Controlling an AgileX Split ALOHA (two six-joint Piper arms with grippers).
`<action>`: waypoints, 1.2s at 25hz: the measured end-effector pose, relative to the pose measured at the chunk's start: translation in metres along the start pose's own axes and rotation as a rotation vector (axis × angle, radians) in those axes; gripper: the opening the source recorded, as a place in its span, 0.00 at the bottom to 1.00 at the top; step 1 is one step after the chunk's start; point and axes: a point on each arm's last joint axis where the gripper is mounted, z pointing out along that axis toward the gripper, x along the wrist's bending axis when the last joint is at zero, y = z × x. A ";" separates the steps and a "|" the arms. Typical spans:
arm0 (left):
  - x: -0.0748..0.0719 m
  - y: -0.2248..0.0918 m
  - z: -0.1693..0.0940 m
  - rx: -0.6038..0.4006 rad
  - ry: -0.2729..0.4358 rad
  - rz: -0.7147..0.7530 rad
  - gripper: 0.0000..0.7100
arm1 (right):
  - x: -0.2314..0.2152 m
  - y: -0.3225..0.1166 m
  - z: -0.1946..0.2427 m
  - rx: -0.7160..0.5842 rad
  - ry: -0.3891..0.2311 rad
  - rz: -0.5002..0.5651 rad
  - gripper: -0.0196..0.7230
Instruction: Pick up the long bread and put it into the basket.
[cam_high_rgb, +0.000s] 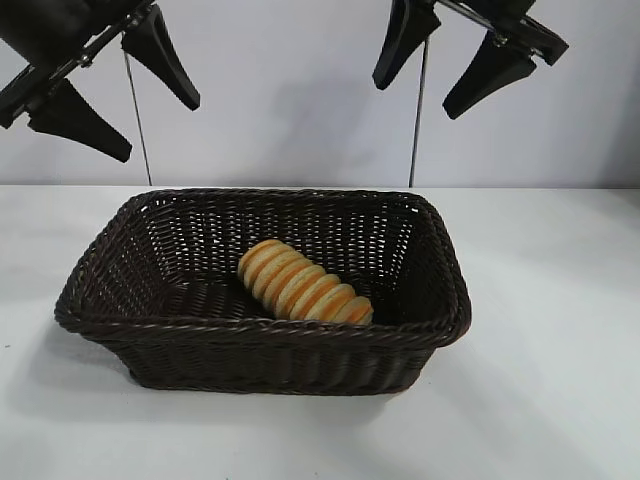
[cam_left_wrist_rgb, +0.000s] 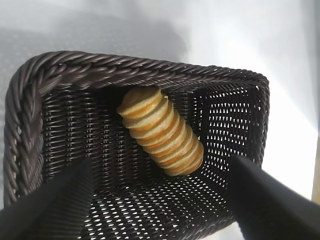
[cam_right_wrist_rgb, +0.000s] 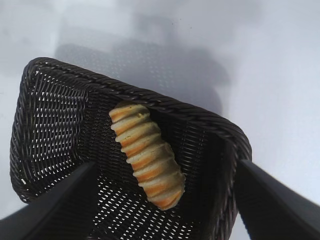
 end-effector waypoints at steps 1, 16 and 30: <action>0.000 0.000 0.000 0.000 0.000 0.000 0.76 | 0.000 0.000 0.000 0.000 0.000 0.000 0.77; 0.000 0.000 0.000 0.000 0.000 0.000 0.76 | 0.000 -0.003 0.000 0.033 0.002 -0.001 0.77; 0.000 0.000 0.000 0.001 0.000 0.000 0.76 | 0.000 -0.006 0.000 0.064 0.005 -0.001 0.77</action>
